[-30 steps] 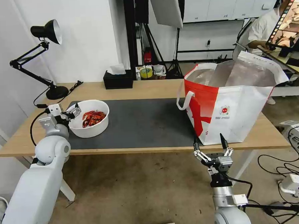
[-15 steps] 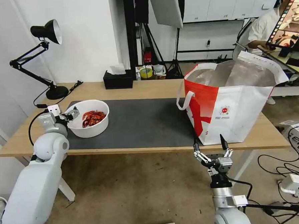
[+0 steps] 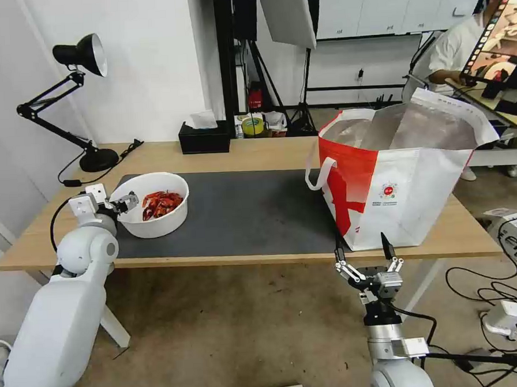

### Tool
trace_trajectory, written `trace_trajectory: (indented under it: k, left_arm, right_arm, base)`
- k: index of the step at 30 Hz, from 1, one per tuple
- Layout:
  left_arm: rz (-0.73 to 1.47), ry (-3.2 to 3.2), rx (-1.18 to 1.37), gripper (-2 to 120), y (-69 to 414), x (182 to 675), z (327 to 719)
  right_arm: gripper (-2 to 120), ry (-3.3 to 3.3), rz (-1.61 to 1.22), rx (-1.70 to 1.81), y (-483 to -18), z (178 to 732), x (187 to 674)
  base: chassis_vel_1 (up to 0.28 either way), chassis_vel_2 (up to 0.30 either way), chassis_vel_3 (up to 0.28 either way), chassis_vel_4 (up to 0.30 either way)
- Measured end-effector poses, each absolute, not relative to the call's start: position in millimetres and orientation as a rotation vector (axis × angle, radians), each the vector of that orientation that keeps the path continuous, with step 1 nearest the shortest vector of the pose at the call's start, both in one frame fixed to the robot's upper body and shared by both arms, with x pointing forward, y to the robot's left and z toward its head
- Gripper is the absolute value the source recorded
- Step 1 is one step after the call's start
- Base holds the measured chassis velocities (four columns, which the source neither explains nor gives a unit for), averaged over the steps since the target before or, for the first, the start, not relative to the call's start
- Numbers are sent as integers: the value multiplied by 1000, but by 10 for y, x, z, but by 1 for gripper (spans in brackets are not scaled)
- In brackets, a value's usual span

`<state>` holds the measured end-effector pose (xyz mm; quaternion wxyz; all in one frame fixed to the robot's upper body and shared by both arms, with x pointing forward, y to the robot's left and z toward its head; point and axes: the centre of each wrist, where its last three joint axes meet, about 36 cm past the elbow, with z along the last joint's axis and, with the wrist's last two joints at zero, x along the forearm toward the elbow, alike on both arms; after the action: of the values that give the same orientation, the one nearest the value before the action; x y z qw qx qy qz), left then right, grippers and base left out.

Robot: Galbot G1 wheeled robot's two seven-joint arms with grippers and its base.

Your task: Pick up the trash from the table and place it into the takeout bag.

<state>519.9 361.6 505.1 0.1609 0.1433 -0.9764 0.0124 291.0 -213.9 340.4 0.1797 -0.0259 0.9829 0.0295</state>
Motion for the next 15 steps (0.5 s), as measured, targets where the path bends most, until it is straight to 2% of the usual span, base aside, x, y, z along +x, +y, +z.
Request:
trace_trajectory:
  k: [15]
  left_arm:
    - [22,-2737,400,100,3666,5233,5115]
  right_arm:
    - [100,2781,88,-71,-2128,3392,2899]
  base:
    - [0,0,0,0]
